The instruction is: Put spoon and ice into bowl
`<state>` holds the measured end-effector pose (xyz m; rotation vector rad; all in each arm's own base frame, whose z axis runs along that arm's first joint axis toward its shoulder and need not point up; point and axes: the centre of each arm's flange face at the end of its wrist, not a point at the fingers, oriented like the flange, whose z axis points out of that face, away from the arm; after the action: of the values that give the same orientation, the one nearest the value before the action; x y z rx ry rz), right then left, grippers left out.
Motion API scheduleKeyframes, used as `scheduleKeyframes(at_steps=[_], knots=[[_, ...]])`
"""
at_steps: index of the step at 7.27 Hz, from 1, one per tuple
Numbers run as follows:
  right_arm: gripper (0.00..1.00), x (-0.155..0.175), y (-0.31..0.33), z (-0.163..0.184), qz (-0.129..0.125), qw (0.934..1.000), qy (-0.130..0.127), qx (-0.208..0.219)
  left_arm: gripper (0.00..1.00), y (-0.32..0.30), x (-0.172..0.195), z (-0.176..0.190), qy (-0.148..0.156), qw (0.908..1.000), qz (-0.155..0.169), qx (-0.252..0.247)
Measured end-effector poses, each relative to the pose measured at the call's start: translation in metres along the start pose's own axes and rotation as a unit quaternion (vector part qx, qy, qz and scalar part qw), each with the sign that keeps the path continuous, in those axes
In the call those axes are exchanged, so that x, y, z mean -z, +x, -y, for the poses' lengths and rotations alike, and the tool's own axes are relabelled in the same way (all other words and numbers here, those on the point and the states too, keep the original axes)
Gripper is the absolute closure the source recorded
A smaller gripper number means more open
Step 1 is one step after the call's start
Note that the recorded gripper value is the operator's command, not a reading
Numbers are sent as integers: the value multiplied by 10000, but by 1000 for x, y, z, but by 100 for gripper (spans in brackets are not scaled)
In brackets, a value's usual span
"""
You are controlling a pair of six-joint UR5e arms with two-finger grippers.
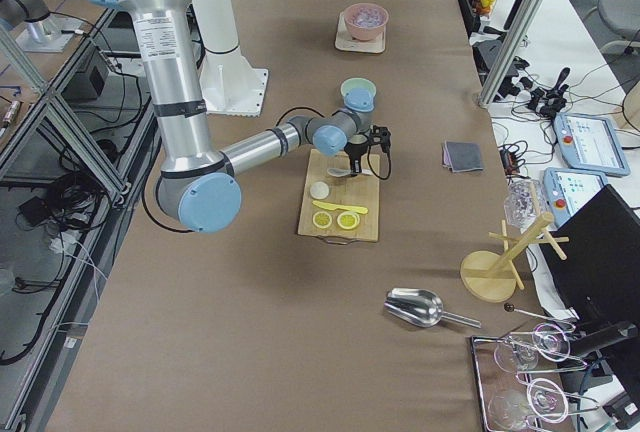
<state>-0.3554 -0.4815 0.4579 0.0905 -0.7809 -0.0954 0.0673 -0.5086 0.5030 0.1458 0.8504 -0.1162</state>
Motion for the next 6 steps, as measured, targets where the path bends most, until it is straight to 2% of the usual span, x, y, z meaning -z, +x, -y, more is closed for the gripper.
scheduleKeyframes(at_steps=[3,4,6], knots=[[100,38,-59,22,381,9985,248,-306,23,91,-37,20,14,9995,131,296],[100,55,-99,36,540,9962,314,-607,23,119,-42,23,-44,9993,179,334],[100,83,-188,61,796,9876,386,-1295,28,166,-61,18,-158,9989,407,173]])
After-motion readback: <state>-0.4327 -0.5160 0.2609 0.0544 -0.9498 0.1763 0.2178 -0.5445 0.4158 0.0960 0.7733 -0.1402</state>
